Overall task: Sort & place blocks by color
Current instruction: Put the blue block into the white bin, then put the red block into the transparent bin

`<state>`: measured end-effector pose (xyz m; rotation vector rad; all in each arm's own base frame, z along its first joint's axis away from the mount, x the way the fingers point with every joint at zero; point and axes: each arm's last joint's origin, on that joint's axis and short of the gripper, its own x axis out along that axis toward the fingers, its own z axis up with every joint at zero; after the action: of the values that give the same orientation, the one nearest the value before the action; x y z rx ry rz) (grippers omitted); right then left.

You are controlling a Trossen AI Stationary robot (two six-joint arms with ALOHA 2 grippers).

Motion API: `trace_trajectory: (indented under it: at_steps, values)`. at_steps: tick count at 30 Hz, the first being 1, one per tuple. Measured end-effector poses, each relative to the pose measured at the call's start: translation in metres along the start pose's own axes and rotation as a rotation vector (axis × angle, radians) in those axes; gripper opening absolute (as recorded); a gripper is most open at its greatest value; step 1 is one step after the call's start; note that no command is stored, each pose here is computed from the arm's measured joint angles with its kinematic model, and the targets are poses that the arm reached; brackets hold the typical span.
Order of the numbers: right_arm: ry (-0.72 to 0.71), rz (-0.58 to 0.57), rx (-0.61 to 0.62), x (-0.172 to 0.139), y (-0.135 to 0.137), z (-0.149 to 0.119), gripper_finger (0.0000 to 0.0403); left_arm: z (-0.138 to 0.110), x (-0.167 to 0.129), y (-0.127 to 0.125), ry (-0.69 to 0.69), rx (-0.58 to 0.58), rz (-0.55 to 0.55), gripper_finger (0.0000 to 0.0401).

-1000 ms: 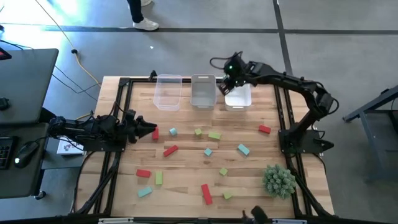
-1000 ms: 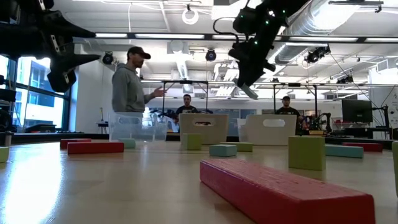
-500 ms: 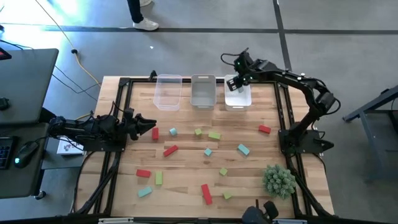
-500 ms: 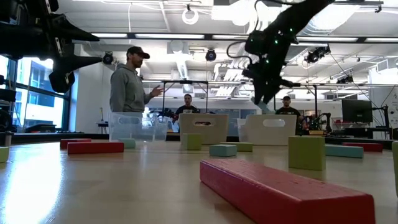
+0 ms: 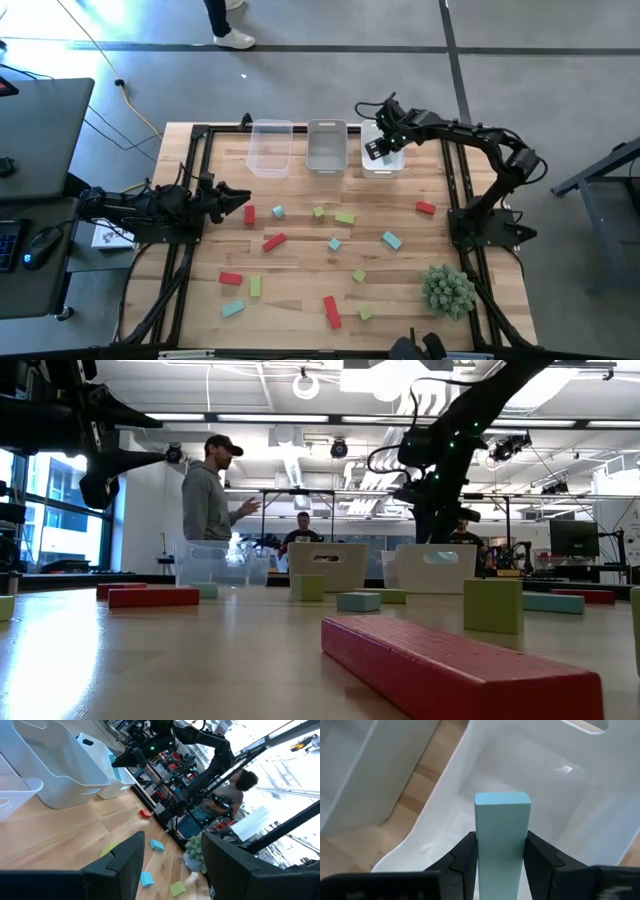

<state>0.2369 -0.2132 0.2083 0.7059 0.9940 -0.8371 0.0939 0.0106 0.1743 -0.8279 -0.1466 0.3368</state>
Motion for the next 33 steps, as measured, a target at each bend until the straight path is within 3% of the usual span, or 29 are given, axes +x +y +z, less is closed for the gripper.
trace_trajectory:
  at_steps: [26, 33]
  values:
    - [-0.014, -0.013, 0.008, 0.0001, -0.0001, 0.0009, 0.0183, 0.0, 0.0, 0.0, 0.0, 0.029, 0.0, 0.0186]
    - [-0.019, 0.064, 0.032, -0.0096, 0.002, 0.0008, 0.0186, 0.0008, 0.0, 0.0007, -0.026, 0.065, 0.026, 0.0186]
